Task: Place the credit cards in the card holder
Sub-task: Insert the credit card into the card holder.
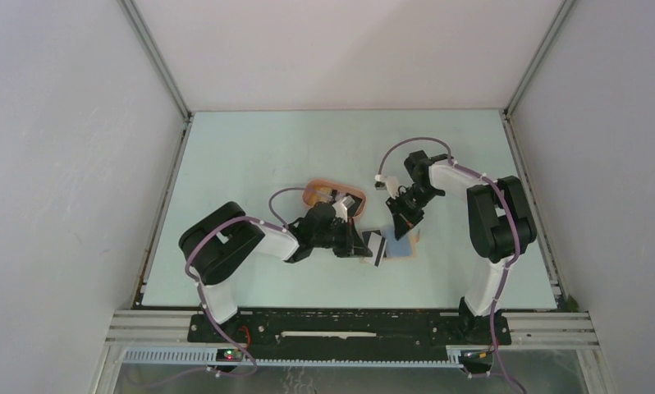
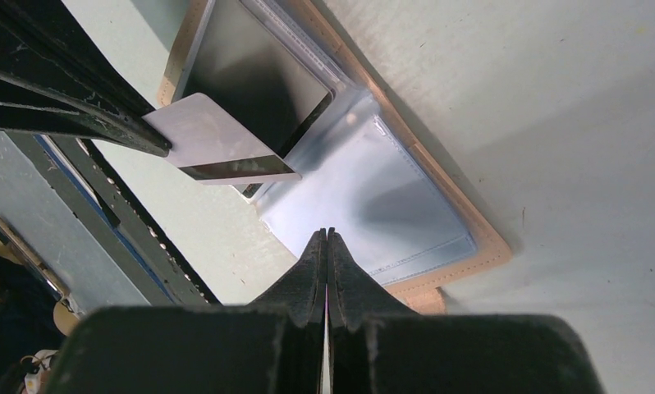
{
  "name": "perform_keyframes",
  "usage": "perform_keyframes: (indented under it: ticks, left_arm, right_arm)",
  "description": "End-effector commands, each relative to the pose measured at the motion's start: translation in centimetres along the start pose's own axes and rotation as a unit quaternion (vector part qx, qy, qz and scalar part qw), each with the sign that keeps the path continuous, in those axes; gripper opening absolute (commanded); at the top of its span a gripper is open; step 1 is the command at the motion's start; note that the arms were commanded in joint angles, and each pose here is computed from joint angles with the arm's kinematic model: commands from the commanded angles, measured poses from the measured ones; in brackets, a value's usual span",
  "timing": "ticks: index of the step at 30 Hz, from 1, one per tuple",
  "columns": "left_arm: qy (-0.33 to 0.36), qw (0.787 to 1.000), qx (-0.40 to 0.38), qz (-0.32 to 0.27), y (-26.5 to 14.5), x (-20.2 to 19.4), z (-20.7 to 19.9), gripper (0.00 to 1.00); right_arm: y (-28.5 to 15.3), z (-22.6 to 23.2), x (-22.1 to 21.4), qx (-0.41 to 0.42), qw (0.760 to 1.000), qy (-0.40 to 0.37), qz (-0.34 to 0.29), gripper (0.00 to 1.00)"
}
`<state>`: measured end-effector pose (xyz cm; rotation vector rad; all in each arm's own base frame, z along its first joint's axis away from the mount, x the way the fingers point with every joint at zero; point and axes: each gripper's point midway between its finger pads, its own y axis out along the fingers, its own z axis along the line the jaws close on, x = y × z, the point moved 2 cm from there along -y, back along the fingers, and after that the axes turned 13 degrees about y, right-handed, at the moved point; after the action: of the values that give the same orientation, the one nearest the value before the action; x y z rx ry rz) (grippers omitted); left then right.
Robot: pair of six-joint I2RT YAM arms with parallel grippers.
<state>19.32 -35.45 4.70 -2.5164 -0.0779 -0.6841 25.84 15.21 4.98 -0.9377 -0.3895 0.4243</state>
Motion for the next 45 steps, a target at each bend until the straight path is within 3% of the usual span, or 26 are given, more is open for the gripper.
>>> perform_keyframes:
  ticks: [1, 20, 45]
  left_arm:
    - [-0.006, 1.000, 0.007, -0.001, 0.7, 1.0, -0.3, 0.00]
    - [-0.086, 0.996, 0.029, 0.021, -0.1, 0.2, 1.7, 0.00]
    - [-0.091, 0.995, 0.006, 0.028, 0.8, 1.0, 0.0, 0.00]
  right_arm:
    - [-0.4, 0.3, 0.7, -0.006, 1.000, -0.006, -0.004, 0.00]
    - [0.0, 0.9, 0.8, -0.010, 1.000, -0.017, 0.002, 0.00]
    - [0.1, 0.3, 0.7, -0.024, 1.000, -0.014, 0.007, 0.00]
